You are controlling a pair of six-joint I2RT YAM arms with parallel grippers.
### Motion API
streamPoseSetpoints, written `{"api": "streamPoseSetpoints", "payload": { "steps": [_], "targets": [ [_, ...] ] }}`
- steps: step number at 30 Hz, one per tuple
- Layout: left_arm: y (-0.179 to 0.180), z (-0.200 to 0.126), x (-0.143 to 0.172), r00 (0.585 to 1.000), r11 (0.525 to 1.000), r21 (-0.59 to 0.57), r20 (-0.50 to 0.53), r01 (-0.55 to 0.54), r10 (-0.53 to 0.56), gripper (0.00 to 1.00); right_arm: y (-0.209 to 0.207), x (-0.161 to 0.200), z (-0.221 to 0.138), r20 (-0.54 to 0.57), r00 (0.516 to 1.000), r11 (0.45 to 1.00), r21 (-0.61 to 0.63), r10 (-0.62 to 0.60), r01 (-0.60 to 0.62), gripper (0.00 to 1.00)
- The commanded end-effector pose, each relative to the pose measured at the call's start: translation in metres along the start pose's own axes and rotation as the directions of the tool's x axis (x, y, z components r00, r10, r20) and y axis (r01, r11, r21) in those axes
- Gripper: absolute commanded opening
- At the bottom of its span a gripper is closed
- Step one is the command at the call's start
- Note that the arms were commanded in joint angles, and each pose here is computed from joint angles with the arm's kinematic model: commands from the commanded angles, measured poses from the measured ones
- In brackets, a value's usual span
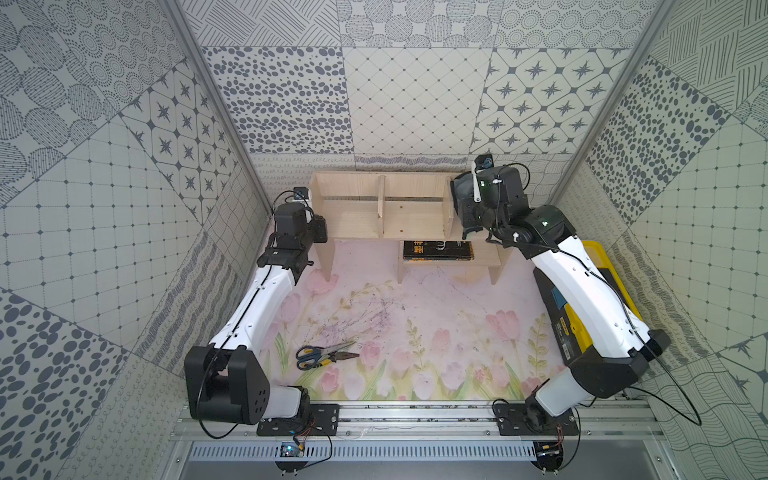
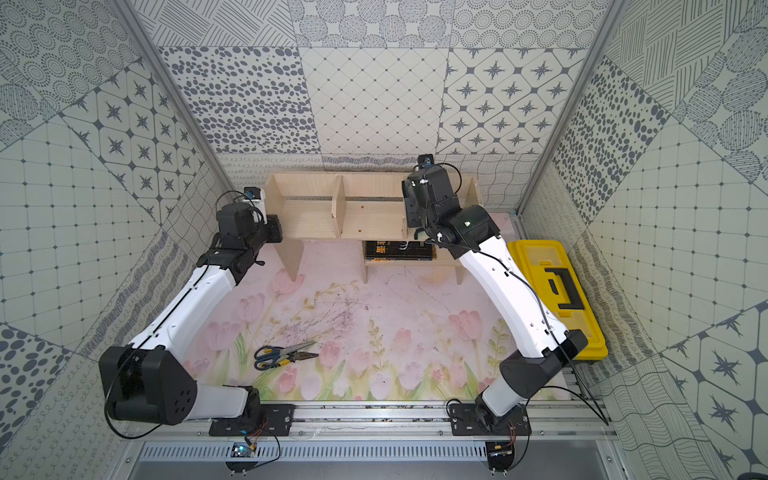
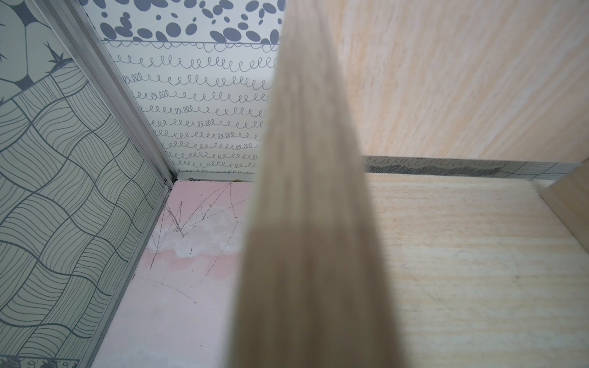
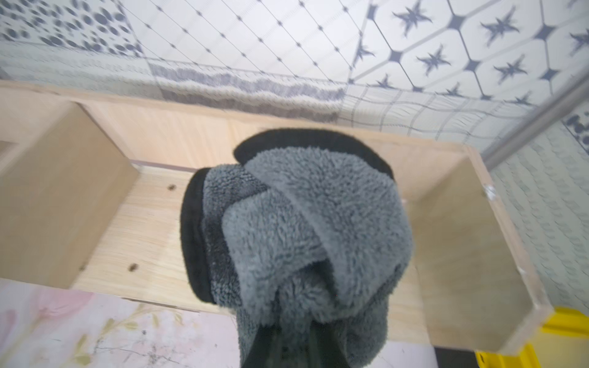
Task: Wipe the bookshelf clean with a cloth
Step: Wipe the dust from the shelf.
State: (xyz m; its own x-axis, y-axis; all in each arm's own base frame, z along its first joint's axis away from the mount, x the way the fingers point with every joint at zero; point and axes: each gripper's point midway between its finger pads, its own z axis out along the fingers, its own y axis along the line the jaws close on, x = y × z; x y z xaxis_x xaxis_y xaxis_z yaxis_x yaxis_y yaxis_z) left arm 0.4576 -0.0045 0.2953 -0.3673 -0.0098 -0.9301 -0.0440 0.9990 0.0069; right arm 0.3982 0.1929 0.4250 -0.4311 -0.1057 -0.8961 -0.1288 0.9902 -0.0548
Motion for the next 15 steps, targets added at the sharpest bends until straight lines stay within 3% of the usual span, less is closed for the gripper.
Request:
{"api": "streamPoseSetpoints", "payload": {
  "steps": [1, 8, 15],
  "targets": [
    [-0.016, -0.002, -0.009, 0.985, 0.985, 0.051, 0.033, 0.168, -0.169, 0.0, 0.023, -0.029, 0.01, 0.052, 0.999, 1.0, -0.026, -0.008, 0.009, 0.0],
    [-0.017, -0.001, -0.008, 0.985, 0.984, 0.054, 0.028, 0.169, -0.17, 0.0, 0.105, -0.04, 0.04, 0.074, 0.996, 0.984, -0.167, -0.047, 0.059, 0.0],
    [-0.017, -0.001, -0.007, 0.985, 0.984, 0.055, 0.027, 0.167, -0.169, 0.0, 0.146, 0.01, 0.057, -0.051, 0.991, 0.972, -0.207, -0.121, 0.107, 0.0]
  ]
}}
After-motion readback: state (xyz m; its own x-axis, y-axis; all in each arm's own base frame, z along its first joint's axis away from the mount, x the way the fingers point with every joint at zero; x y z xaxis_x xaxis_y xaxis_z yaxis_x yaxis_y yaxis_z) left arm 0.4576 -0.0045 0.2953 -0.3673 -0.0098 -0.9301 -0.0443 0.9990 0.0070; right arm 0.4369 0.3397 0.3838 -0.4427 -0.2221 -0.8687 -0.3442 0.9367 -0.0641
